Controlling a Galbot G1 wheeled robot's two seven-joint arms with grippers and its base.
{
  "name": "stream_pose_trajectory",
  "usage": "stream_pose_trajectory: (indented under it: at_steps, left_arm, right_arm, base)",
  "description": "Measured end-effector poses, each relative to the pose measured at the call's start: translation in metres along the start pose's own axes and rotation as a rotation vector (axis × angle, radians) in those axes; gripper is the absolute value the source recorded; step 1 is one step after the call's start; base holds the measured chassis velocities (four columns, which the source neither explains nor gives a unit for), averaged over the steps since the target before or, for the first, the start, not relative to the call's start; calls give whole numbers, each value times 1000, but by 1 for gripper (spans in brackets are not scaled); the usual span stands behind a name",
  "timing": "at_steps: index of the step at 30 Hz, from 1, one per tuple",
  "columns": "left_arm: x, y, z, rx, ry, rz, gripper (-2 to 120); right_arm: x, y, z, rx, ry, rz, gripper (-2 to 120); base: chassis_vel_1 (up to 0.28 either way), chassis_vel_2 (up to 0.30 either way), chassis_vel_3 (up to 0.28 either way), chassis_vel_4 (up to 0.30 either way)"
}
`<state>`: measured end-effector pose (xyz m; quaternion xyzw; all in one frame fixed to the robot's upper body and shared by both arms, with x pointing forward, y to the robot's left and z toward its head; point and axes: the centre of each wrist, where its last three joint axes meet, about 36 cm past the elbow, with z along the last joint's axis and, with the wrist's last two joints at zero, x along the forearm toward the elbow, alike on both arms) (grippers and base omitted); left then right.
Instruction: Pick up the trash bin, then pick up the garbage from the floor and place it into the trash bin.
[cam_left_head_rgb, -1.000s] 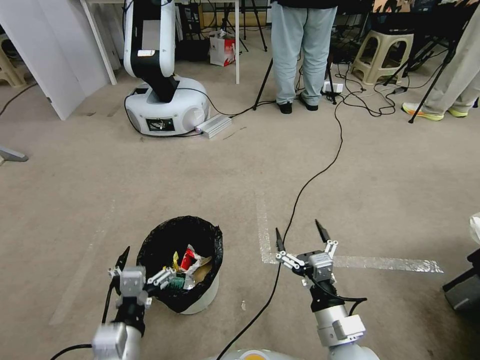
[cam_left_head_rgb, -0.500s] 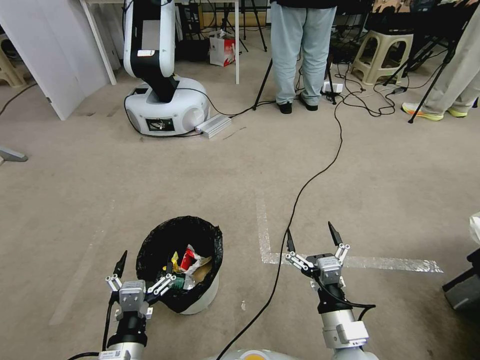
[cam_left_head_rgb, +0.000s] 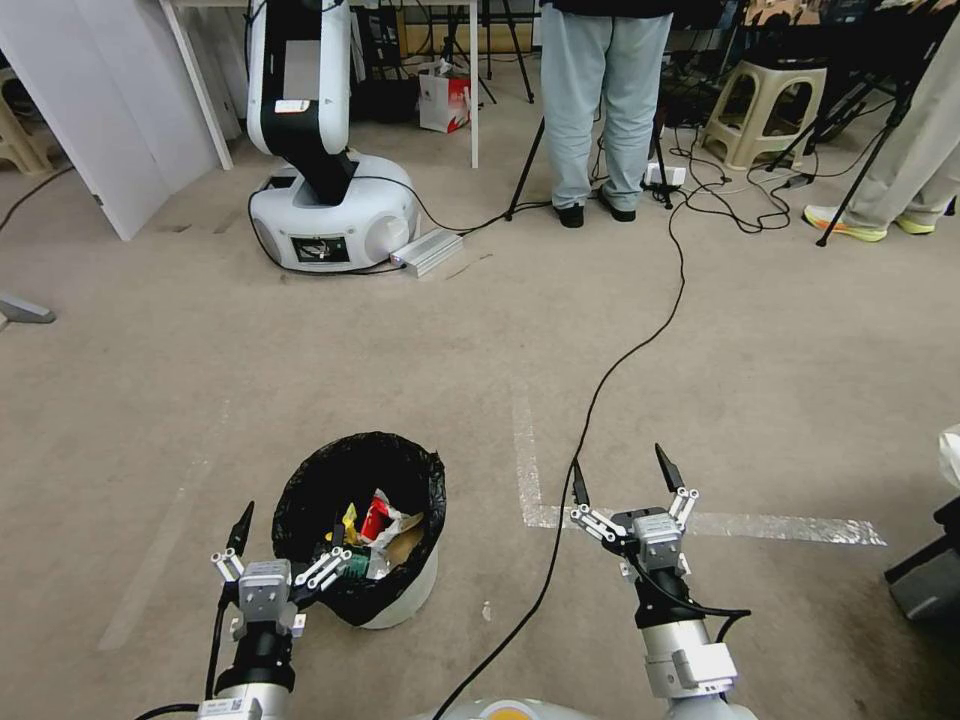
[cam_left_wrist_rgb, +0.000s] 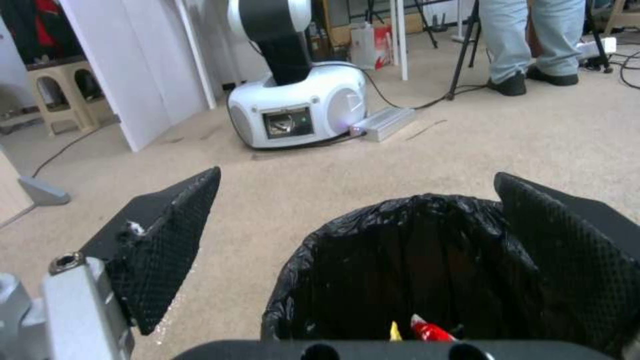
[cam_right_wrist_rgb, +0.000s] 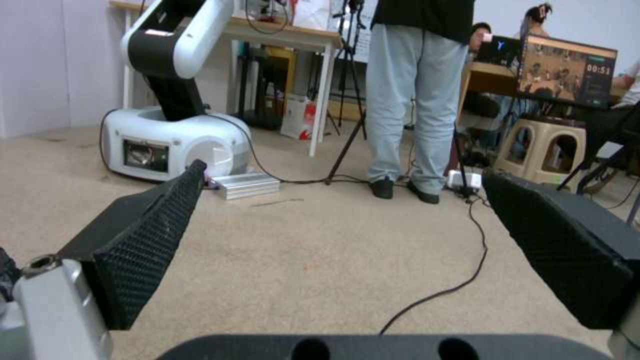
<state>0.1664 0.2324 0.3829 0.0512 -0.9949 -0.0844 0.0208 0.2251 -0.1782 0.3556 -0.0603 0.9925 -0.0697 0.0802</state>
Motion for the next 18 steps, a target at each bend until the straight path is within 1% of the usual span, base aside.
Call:
stream_pose_trajectory:
  at_steps: [18]
  left_arm:
    - [0,0,0,1,3,-1,100]
  right_arm:
    - [0,0,0,-1,1,-2,100]
  base:
    - [0,0,0,0]
